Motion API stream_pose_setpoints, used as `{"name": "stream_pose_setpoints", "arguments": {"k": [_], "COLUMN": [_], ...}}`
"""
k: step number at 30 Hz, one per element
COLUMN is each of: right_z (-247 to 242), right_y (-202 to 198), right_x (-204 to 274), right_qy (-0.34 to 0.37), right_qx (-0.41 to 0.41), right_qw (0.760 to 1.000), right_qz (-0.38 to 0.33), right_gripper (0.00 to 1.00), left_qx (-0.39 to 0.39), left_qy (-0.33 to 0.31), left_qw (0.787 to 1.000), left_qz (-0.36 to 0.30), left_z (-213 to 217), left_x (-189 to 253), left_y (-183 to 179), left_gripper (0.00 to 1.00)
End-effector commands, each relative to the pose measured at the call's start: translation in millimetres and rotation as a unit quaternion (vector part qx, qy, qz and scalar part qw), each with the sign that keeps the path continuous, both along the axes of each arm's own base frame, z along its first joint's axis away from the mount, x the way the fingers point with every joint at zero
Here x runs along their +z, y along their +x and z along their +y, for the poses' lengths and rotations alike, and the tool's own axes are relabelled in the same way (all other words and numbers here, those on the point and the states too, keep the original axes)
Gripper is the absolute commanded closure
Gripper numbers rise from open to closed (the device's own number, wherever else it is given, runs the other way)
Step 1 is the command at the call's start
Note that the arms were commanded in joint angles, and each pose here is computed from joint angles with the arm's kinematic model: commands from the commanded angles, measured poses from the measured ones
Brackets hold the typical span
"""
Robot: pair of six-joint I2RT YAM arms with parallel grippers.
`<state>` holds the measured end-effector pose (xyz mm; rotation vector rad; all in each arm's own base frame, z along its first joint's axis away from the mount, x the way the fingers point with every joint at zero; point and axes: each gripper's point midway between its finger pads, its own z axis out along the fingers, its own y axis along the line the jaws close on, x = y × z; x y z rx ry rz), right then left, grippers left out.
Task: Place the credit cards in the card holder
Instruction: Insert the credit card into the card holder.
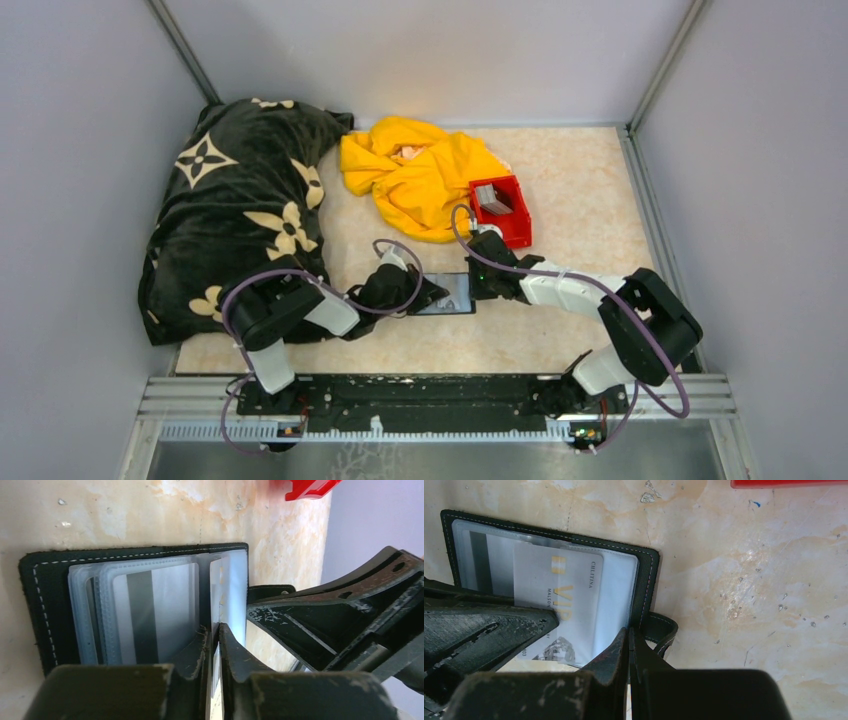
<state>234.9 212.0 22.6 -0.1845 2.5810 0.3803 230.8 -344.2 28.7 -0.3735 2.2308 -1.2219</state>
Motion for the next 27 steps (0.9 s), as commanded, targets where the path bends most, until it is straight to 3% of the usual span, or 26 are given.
{"name": "stream_pose_setpoints", "arguments": {"k": [1,5,11,19,27], "right_z": [4.8,5.3,6.3,6.4,5.8], "right_y": [1.5,1.6,1.8,2.4,3.4], "right_x": [-6.1,-5.9,-5.9,-4.4,-1.3], "right_qy": [-0.005,-0.004,-0.003,-0.004,-0.005], "right_qx": [0.002,0.002,0.004,0.005,0.005], "right_qw": [1.000,1.000,1.000,1.000,1.000], "right_qz": [-0.001,-0.001,-0.001,-0.002,-0.005], "right_gripper": [1.00,1.00,1.00,1.00,1.00], "left_qx": [-0.026,-0.028,-0.005,0.008,0.010], "left_qy": [0.057,0.094,0.149,0.199,0.208], "left_qw": [0.998,0.994,0.988,0.980,0.978], "left_qz": [0.032,0.036,0.027,0.013,0.006], "left_z": [4.9,10.1,27.6,35.7,33.2], "left_x": [-30.2,-31.9,-25.1,-14.4,-8.8], "left_y": [-17.8,-23.8,-20.3,-9.7,-4.0], "left_gripper": [0.80,0.60,0.47,0.46,0.48]}}
